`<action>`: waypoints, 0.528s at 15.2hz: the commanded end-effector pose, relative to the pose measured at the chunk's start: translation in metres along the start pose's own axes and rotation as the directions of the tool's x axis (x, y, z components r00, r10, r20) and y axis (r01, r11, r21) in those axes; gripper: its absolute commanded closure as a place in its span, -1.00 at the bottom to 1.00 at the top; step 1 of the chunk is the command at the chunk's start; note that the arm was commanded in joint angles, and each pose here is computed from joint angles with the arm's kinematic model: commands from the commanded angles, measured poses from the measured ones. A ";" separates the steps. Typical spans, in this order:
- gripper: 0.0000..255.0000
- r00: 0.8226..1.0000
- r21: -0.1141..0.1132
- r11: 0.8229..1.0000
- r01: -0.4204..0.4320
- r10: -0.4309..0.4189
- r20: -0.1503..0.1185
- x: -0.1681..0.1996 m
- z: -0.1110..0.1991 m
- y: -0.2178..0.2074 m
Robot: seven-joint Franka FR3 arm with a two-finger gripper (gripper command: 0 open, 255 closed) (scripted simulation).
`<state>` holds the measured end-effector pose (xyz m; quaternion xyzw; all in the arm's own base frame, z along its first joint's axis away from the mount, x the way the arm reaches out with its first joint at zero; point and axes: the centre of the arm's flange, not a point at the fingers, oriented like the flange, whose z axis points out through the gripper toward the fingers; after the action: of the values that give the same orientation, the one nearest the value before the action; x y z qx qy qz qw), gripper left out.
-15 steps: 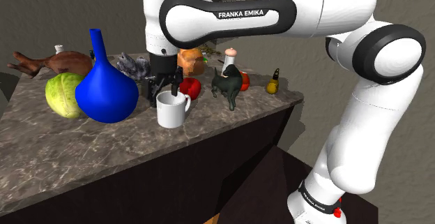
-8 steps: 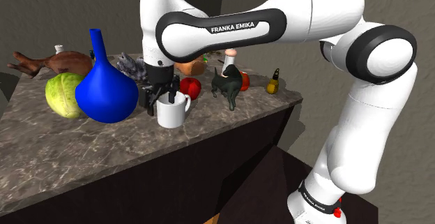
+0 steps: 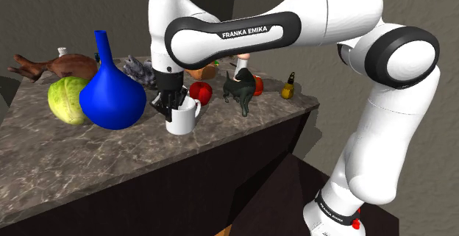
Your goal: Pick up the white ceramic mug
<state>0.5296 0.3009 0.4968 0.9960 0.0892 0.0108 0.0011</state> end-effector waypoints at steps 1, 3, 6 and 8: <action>1.00 1.000 0.000 1.000 0.000 0.000 0.000 0.000 0.000 0.000; 1.00 1.000 0.000 1.000 0.000 0.000 0.000 0.000 0.000 0.000; 1.00 1.000 0.000 1.000 0.000 0.000 0.000 0.000 -0.010 0.000; 1.00 1.000 0.000 1.000 0.000 0.000 0.000 0.000 -0.021 0.000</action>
<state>0.5289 0.3002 0.5130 0.9960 0.0891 0.0107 0.0012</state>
